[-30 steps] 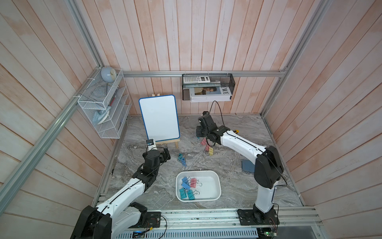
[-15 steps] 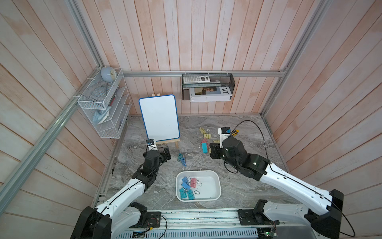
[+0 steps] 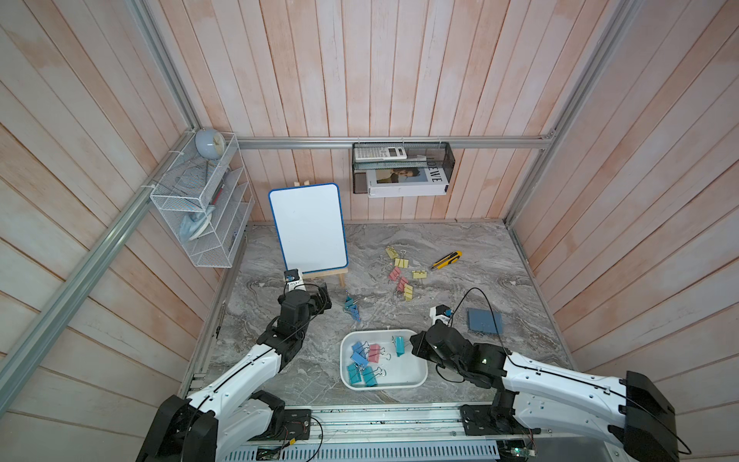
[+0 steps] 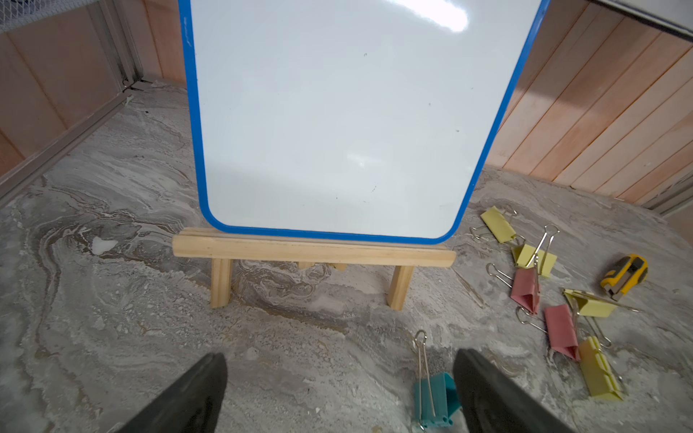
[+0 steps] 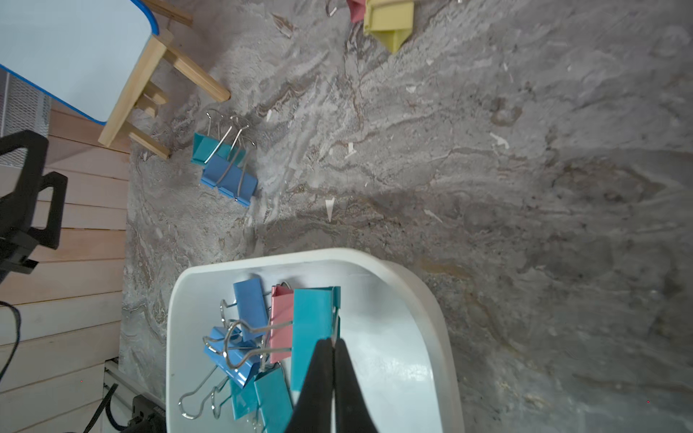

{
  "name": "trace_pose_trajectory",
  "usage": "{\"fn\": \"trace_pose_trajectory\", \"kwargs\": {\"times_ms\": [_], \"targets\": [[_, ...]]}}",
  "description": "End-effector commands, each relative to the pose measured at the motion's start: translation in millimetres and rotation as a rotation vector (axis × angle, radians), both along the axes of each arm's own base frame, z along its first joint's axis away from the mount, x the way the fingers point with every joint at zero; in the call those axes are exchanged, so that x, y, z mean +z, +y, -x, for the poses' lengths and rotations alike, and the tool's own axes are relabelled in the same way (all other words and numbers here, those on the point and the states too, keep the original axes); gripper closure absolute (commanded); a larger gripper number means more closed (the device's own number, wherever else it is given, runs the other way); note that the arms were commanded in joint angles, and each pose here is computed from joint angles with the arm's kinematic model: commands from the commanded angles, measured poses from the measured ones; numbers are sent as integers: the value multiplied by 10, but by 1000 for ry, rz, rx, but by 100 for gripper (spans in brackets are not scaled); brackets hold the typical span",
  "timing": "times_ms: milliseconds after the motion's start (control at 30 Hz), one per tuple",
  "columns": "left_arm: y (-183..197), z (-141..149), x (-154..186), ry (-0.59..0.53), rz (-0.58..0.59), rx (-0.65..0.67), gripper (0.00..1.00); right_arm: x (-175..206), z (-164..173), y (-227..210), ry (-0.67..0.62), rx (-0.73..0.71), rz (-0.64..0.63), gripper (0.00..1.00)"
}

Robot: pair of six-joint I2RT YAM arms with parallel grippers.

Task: Put the binder clips in the storage box
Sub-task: Place the binder clip in the storage box.

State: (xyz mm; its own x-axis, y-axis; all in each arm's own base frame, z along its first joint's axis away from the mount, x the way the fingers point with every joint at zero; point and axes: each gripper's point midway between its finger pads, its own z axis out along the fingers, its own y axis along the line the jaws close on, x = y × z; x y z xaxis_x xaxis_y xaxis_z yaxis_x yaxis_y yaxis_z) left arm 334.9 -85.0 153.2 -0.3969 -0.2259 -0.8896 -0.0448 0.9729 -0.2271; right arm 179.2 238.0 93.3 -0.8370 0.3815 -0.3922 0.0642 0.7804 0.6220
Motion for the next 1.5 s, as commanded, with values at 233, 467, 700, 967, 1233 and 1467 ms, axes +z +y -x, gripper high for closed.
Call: {"fn": "trace_pose_trajectory", "kwargs": {"times_ms": [233, 467, 700, 967, 1233, 1467], "targets": [[6, -19, -12, -6, 8, 5, 0, -156, 44, 513, 87, 58, -135, 100], [14, -11, 0, -9, 5, 8, 0, -447, 189, 432, 139, 77, -1, 100], [6, -20, -5, -8, 8, 5, 0, -474, 268, 224, 123, 100, 158, 74], [3, -21, -2, -9, 11, 4, 0, -75, 138, 125, 16, 99, 244, 63], [11, -15, 14, -12, 5, 5, 0, 613, -378, -219, -232, 29, 345, 63], [14, -16, 2, -10, 4, 7, 0, 754, -947, -376, -188, 21, 380, 65]]}}
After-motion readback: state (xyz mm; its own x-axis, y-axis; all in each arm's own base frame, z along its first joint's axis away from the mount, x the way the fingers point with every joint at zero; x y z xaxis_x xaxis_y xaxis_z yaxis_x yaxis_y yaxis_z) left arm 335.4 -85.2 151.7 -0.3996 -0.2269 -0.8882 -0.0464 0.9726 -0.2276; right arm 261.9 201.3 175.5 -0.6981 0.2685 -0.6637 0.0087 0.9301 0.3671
